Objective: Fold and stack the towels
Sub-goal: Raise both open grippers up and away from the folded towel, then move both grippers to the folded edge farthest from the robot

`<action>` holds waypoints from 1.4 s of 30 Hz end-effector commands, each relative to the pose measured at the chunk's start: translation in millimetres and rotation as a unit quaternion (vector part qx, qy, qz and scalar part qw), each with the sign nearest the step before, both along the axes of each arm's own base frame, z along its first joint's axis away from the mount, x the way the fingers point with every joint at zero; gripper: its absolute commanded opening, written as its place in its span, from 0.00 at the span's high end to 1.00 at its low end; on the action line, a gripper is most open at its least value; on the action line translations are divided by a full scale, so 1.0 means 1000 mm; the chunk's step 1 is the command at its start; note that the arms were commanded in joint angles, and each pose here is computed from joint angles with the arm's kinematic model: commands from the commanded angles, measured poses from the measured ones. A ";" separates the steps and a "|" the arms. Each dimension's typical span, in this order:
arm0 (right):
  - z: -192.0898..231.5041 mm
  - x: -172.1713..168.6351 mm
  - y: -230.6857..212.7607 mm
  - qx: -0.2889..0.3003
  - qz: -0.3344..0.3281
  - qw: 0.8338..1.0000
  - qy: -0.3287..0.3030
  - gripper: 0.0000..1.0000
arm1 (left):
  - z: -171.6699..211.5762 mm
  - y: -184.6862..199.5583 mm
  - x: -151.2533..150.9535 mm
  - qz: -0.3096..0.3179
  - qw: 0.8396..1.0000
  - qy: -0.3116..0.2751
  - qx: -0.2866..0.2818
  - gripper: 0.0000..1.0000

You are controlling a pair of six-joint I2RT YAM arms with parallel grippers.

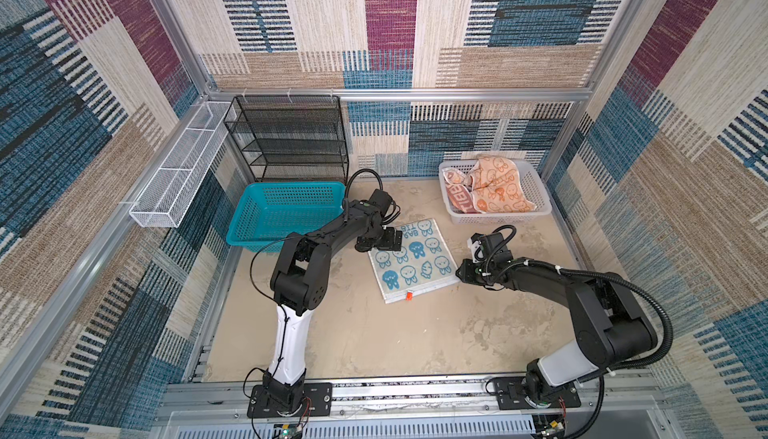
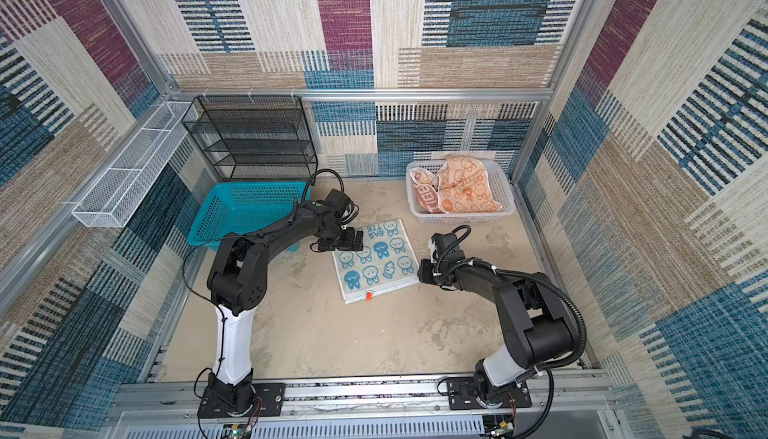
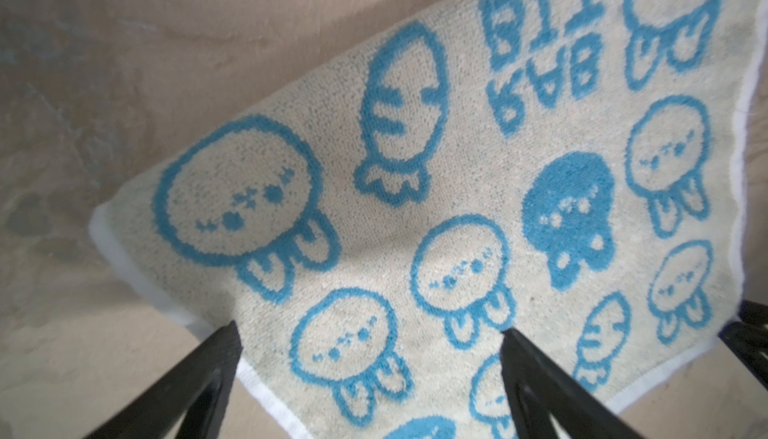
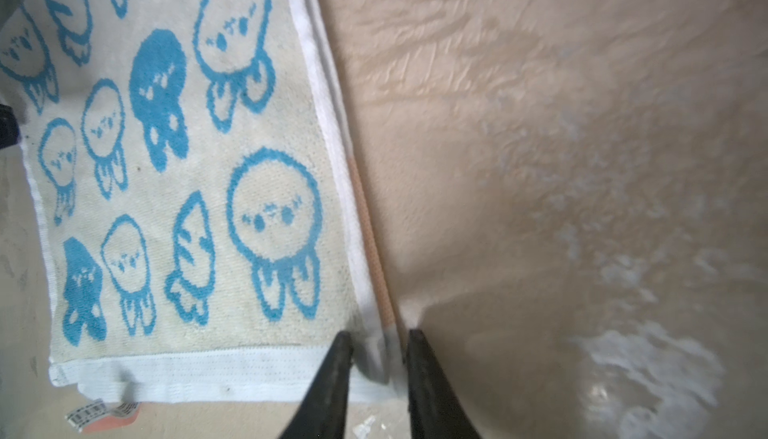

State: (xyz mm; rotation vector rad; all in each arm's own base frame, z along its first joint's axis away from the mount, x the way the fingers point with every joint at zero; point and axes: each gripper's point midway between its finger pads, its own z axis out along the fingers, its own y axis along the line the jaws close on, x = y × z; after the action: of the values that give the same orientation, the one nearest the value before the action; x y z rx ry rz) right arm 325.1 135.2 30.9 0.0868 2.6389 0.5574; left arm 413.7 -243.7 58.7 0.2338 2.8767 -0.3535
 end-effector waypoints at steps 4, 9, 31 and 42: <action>0.048 0.018 0.000 0.001 -0.005 0.998 -0.062 0.34 | 0.050 -0.012 0.005 -0.019 0.997 -0.061 -0.053 0.00; 0.084 0.035 0.030 0.070 0.032 0.992 -0.099 0.01 | 0.066 -0.011 0.011 -0.014 0.989 -0.124 -0.076 0.00; -0.002 -0.032 0.050 0.098 0.057 0.993 0.013 0.01 | -0.010 -0.012 -0.013 0.031 0.994 -0.009 -0.109 0.00; 0.068 -0.046 0.045 0.077 0.050 0.994 -0.052 0.01 | 0.032 -0.015 -0.055 0.009 0.992 -0.029 -0.118 0.00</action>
State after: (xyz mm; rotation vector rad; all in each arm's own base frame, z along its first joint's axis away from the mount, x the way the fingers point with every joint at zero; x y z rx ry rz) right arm 266.9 187.4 74.8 -0.0413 2.5362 0.8590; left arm 360.9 -260.2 66.9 0.1634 2.7881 -0.6519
